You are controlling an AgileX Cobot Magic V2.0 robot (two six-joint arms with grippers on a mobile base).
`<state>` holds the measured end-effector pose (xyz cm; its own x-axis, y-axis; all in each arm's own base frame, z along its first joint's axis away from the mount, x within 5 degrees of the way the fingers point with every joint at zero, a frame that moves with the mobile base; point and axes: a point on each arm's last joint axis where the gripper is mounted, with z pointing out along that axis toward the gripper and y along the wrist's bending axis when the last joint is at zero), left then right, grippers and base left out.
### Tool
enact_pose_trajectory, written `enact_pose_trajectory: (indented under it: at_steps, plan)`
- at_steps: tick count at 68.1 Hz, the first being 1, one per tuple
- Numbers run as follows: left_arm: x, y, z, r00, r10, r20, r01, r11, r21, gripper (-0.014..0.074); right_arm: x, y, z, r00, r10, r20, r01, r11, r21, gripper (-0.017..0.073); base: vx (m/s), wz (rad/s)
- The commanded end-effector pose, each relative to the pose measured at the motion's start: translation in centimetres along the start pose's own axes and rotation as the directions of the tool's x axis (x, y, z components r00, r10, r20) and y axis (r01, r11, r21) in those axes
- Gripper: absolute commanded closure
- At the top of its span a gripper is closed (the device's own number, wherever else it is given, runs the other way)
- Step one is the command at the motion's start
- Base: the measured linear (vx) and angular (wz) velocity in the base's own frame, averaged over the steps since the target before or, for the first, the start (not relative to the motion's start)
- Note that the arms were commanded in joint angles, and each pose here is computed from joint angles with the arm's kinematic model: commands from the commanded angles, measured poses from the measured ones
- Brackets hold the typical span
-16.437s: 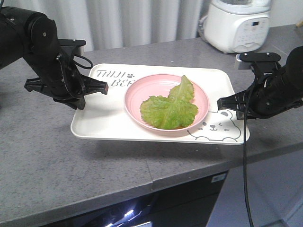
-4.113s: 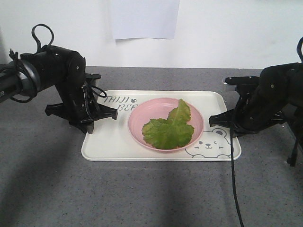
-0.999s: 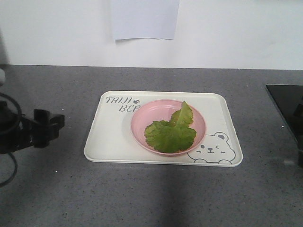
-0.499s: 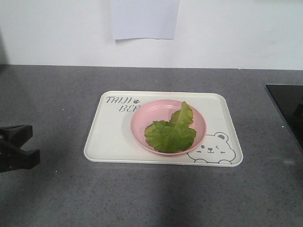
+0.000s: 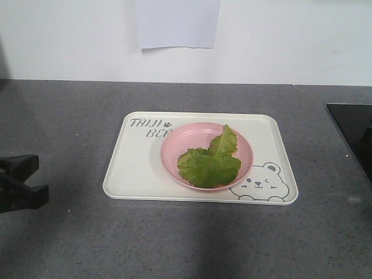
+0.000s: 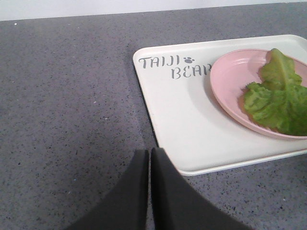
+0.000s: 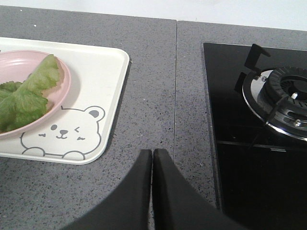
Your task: Transfer vegetables to tray and serve
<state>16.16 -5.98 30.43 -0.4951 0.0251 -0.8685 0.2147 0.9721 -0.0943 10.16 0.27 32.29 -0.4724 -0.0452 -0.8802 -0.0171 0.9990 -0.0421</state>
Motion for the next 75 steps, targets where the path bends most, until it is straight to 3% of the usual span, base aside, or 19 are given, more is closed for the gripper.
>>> enact_pose_trajectory:
  at_steps: [1, 23, 34, 45, 54, 65, 75]
  plan:
    - [-1.4, -0.5, -0.6, 0.996, -0.006, 0.086, 0.003, 0.999, 0.039, 0.0602, -1.3, -0.1, -0.4, 0.996, -0.011, 0.094, 0.010, 1.000, 0.005, 0.0568, 0.00, 0.00]
    - [-1.4, -0.5, -0.5, 0.996, -0.002, 0.087, -0.002, 0.999, 0.038, 0.0601, -1.3, -0.1, -0.4, 0.996, -0.011, 0.094, 0.010, 1.000, 0.005, 0.0568, 0.00, 0.00]
    - [-1.5, -0.2, -1.1, 0.988, 0.095, 0.122, -0.098, 0.995, 0.023, 0.0601, -1.3, -0.1, -0.4, 0.996, -0.011, 0.092, 0.010, 1.000, 0.005, 0.0568, 0.00, 0.00]
    - [-0.2, 0.9, -2.8, 0.967, 0.134, 0.216, -0.137, 0.991, -0.001, 0.0601, -1.3, -0.1, -0.4, 0.996, -0.011, 0.092, 0.010, 1.000, 0.005, 0.0568, 0.00, 0.00]
    - [2.1, 2.0, -3.9, 0.955, 0.113, 0.274, -0.106, 0.994, -0.040, 0.0601, -1.3, -0.1, -0.4, 0.996, -0.011, 0.092, 0.010, 1.000, 0.005, 0.0568, 0.00, 0.00]
    - [5.6, 3.1, -4.4, 0.929, 0.123, 0.349, -0.093, 0.990, -0.102, 0.0601, -1.3, -0.1, -0.4, 0.996, -0.011, 0.092, 0.010, 1.000, 0.005, 0.0568, 0.00, 0.00]
    - [8.6, 3.8, -4.7, 0.898, 0.079, 0.433, -0.021, 0.991, -0.135, 0.0601, -1.3, -0.1, -0.4, 0.996, -0.011, 0.092, 0.010, 1.000, 0.005, 0.0568, 0.00, 0.00]
